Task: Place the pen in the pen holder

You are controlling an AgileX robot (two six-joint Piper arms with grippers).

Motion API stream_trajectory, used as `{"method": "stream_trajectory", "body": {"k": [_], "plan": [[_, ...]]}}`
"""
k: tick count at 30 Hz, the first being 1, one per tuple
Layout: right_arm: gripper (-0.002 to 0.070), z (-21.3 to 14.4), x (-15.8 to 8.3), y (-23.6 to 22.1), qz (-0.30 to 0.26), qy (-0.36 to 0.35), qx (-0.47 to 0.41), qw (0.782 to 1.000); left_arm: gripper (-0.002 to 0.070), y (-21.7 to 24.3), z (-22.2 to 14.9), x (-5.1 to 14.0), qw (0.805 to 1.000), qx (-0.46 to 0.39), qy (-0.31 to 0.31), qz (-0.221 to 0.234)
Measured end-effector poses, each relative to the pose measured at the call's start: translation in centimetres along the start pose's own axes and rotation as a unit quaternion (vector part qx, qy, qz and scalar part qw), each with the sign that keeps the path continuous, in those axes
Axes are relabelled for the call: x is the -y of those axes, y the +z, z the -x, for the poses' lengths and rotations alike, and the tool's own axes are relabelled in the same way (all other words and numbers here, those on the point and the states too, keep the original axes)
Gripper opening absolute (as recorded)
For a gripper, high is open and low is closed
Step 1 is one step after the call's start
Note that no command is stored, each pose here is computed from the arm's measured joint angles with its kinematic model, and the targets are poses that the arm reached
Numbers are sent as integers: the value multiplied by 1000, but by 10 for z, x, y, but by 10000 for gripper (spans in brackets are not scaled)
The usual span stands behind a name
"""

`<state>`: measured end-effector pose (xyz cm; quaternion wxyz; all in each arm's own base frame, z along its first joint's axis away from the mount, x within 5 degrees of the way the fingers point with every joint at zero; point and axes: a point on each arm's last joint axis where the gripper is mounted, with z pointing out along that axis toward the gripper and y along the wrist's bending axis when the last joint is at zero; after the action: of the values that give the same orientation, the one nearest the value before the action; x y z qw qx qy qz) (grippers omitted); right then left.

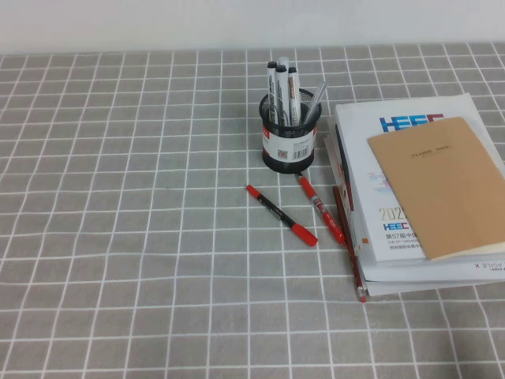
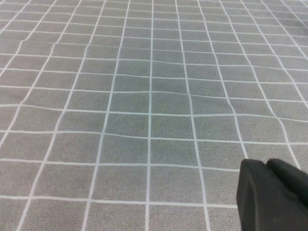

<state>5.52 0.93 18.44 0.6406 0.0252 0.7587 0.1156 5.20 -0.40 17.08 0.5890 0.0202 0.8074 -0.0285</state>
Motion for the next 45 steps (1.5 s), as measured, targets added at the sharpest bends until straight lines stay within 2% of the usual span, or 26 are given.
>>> {"method": "stream_trajectory", "body": {"k": [7, 16, 25, 34, 40, 45], "plan": [[-13, 1, -2, 0, 13, 56, 3, 998, -6, 0, 0, 0, 1000, 0, 0, 0], [-13, 1, -3, 0, 15, 66, 3, 998, -6, 0, 0, 0, 1000, 0, 0, 0], [-13, 8, -6, -1, 42, 216, 37, 975, -6, 0, 0, 0, 1000, 0, 0, 0], [-13, 17, -3, -2, 45, 311, 86, 945, -6, 0, 0, 0, 1000, 0, 0, 0], [-13, 18, -6, -2, 56, 324, 71, 942, -6, 0, 0, 0, 1000, 0, 0, 0], [-13, 55, -26, -11, 97, 246, 18, 964, -6, 0, 0, 0, 1000, 0, 0, 0]]}}
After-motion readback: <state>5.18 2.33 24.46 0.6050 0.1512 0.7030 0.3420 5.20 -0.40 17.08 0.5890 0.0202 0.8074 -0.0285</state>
